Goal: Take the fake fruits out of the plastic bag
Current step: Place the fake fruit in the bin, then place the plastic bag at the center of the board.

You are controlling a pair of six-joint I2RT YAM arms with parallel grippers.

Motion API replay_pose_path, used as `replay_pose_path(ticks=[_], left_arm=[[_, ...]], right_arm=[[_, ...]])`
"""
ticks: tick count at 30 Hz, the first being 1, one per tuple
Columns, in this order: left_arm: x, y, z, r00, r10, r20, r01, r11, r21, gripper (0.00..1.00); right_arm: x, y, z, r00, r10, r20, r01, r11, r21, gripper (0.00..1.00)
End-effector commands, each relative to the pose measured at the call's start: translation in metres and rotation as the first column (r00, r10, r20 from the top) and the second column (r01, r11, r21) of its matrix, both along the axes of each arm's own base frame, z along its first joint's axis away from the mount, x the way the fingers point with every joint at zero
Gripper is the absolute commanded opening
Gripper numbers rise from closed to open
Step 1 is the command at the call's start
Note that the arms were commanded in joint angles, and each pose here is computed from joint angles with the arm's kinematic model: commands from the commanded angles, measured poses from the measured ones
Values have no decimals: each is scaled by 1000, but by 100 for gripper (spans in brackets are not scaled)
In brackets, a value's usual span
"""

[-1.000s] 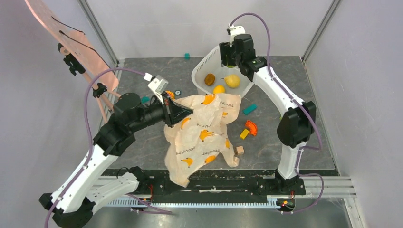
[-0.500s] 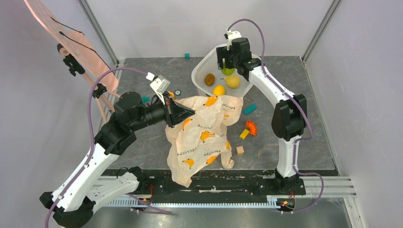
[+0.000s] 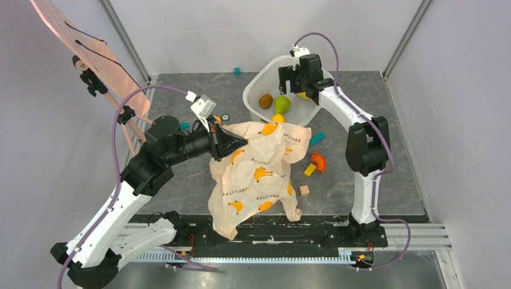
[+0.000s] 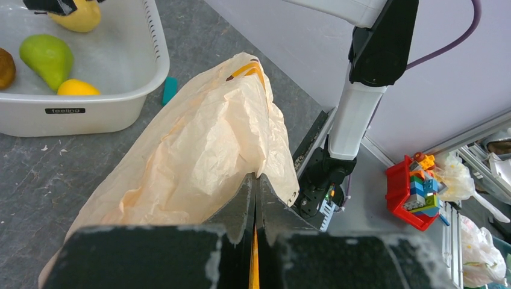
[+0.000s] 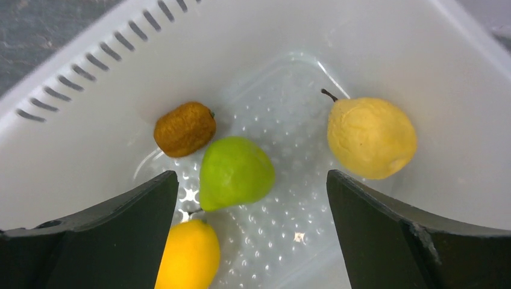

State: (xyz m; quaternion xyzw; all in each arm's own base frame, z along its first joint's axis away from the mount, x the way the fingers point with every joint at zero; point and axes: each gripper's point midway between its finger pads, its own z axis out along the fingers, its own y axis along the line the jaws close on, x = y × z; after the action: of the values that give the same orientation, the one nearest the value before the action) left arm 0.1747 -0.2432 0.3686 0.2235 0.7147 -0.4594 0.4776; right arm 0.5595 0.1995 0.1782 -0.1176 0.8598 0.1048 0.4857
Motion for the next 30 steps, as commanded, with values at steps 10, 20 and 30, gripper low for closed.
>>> replay_pose_path(ticks=[10,20,30], left_arm=[[16,-23,26,996,-57,65,58,998,-17,2],[60,2,-121,943,255,-213,-180,931,318,48],[56,28,-141,904,369,-217,-266,882,389,100]], right_arm=[[-112,-66,155,923,-137,360,114,990,86,98],[-252,-75,157,907,24,421,-98,983,154,98],[-313,-76,72,960,64,272,-133,961,244,98]])
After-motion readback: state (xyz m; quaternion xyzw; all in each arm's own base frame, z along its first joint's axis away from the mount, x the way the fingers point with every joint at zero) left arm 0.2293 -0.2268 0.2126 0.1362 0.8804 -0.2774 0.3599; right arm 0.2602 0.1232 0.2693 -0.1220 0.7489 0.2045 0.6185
